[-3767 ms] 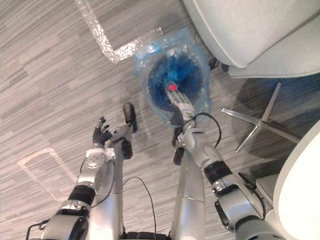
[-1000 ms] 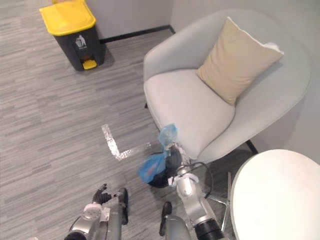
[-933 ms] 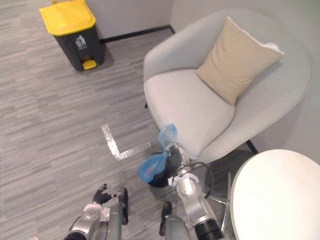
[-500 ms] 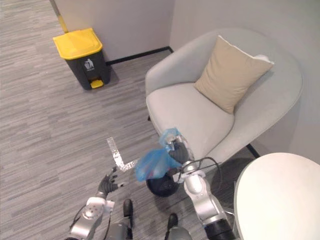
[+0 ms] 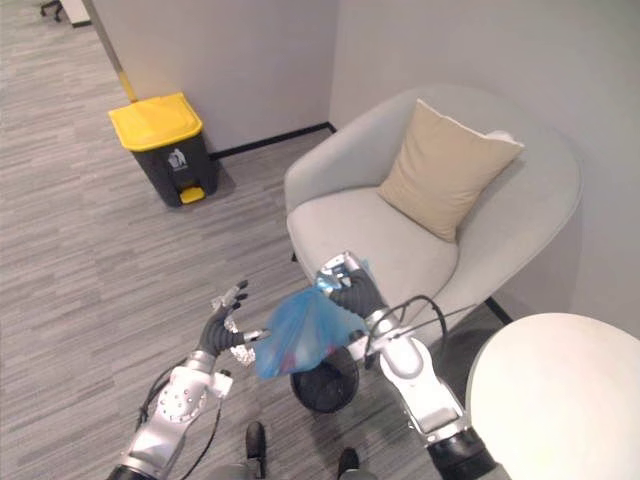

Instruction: Gather rubbish on tea table into small bin, then transfer packed bag to large trash can.

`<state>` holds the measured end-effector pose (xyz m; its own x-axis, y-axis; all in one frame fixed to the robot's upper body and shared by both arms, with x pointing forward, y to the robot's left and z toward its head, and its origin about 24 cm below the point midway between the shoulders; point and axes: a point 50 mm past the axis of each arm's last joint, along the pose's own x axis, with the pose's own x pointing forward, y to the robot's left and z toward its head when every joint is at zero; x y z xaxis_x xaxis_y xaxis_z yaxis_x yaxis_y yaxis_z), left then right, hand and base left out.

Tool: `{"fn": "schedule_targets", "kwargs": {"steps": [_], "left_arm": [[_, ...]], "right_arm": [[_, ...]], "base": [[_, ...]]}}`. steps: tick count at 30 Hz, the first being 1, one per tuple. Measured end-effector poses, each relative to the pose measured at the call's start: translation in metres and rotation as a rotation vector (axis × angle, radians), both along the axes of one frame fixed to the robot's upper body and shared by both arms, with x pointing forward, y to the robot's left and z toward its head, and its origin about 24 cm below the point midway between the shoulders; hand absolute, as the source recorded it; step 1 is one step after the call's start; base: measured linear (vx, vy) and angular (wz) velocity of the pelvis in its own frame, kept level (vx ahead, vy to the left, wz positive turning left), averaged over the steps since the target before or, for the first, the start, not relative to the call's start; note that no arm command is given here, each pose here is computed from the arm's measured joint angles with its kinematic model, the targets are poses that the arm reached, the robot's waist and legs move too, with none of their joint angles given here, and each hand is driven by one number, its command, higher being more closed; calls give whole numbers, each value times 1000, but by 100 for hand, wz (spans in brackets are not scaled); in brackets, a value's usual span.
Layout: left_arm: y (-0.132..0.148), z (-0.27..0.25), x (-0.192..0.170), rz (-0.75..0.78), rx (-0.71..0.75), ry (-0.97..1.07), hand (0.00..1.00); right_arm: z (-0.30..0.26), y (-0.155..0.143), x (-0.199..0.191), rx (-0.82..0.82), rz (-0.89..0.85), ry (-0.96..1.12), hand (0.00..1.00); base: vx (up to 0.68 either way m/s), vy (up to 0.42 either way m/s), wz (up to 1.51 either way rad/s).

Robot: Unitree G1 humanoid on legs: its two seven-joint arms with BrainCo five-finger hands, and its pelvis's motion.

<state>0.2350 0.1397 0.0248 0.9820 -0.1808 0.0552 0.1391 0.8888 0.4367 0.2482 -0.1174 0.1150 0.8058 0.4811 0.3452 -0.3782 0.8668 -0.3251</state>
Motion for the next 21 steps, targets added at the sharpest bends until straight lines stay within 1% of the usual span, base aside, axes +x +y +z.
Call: {"fn": "schedule_targets", "kwargs": {"steps": [5,8,11,16,21], "left_arm": [[-5,15,6,-58,50,-79,0],[-14,22,10,-109,79,-113,0],[-25,23,10,-154,94,-123,0],[-45,18,14,-205,86,-111,0],[-60,1,16,-203,59,-26,0]], "right_arm": [[4,6,1,34,65,12,100],[9,10,3,55,98,6,100],[14,20,4,72,149,-6,100],[23,38,4,127,217,-24,100],[27,57,1,164,276,-25,100]], "base": [[-6,8,-4],[25,7,-4],[45,-3,-9],[33,-13,-9],[-1,-14,-2]]}}
